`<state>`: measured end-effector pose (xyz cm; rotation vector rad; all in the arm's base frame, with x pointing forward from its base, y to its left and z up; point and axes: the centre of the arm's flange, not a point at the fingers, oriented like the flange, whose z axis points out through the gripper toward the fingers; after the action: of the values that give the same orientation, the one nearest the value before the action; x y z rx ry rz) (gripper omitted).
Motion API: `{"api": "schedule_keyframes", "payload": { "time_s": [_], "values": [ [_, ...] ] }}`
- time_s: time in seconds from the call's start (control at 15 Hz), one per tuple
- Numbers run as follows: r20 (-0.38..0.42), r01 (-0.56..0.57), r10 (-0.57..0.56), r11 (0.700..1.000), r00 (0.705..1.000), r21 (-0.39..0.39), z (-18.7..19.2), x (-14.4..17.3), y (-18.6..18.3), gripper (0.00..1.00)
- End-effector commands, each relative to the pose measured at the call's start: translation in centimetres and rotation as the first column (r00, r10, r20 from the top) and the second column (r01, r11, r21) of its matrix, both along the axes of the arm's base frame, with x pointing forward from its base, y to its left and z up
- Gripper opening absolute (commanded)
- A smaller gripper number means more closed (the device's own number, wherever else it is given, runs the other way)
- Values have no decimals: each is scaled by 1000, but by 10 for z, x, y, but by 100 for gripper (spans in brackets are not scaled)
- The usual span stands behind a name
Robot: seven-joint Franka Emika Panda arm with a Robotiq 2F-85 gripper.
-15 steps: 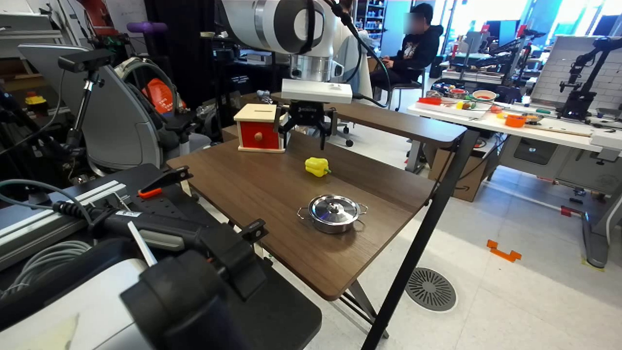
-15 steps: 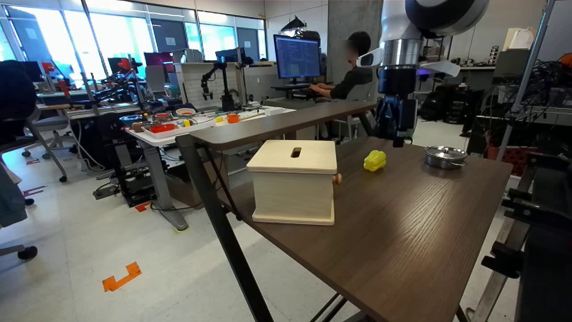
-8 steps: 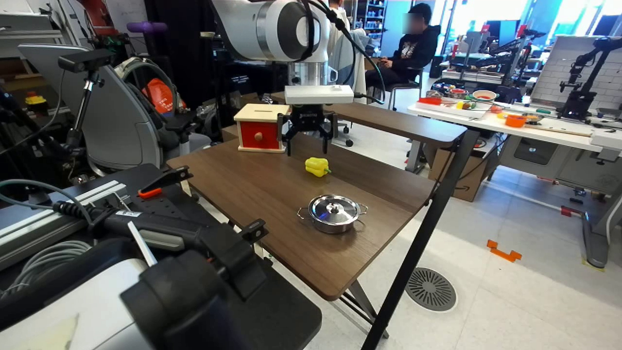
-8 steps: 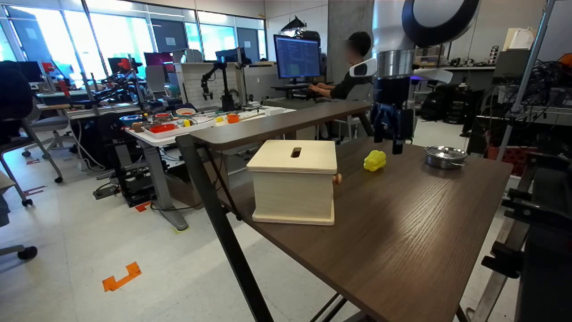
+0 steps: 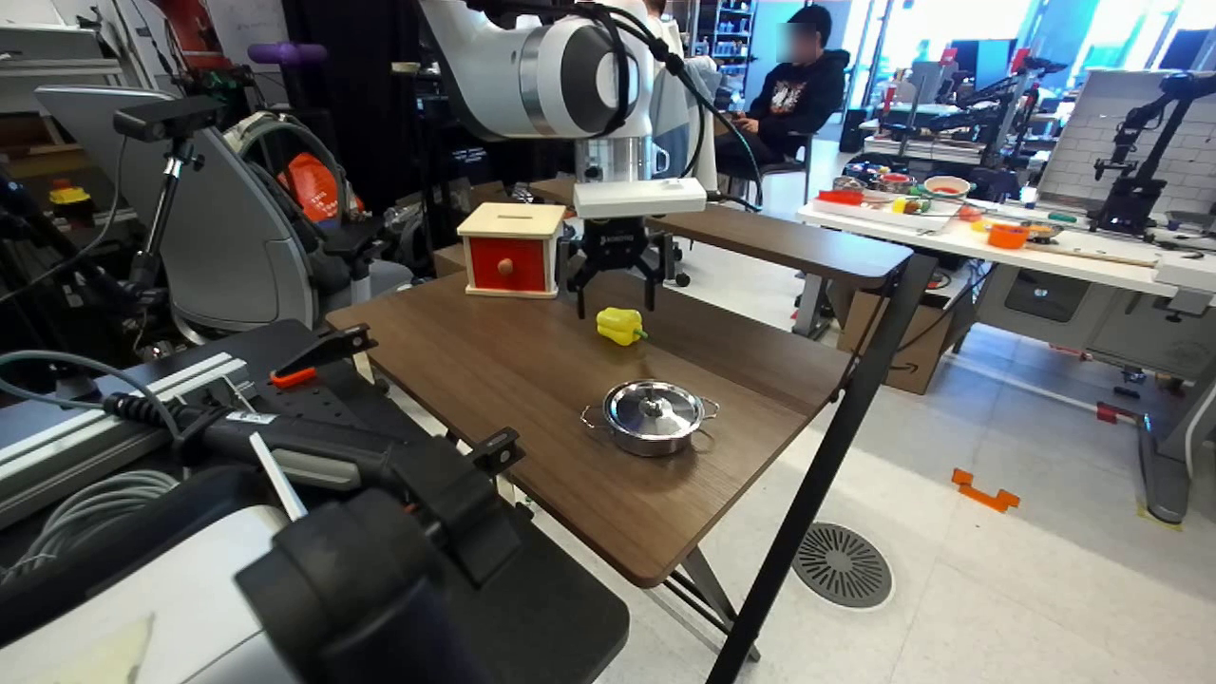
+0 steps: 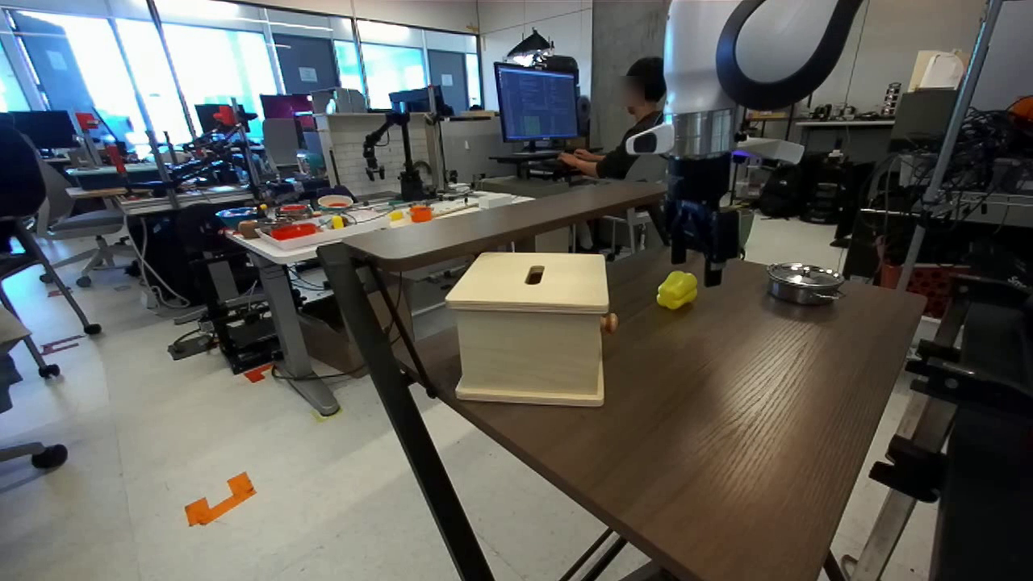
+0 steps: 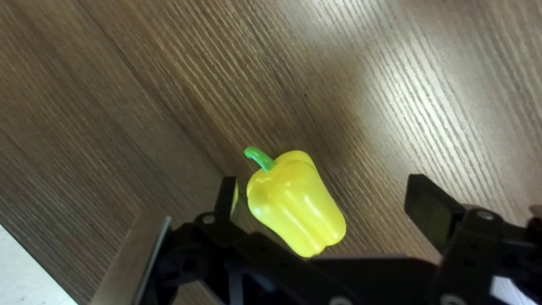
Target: Pick up the yellow toy and move it towards the edge of the table.
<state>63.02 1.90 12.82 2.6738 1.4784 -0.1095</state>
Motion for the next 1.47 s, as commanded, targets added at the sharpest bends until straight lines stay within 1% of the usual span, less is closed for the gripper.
{"api": "schedule_keyframes", "payload": {
  "time_s": [0.0,0.2,0.27,0.33,0.73,0.8,1.13,1.2,1.27,1.4],
  "values": [
    [9,-11,11,1000,1000,-26,-10,12,6,100],
    [14,-12,12,1000,1000,-27,-15,15,9,100],
    [11,-9,9,1000,1000,-29,-16,16,9,75],
    [9,-7,8,1000,1000,-30,-17,18,9,74],
    [6,7,-6,997,1000,-73,-20,21,1,27],
    [6,11,-10,997,1000,-78,-19,20,-2,26],
    [-1,-3,3,993,1000,-115,1,9,-3,26],
    [-21,-14,12,994,1000,-111,10,3,0,26],
    [-22,-28,26,993,999,-115,18,-4,4,26],
    [-4,-58,58,990,998,-125,37,-17,14,26]
  ]
}}
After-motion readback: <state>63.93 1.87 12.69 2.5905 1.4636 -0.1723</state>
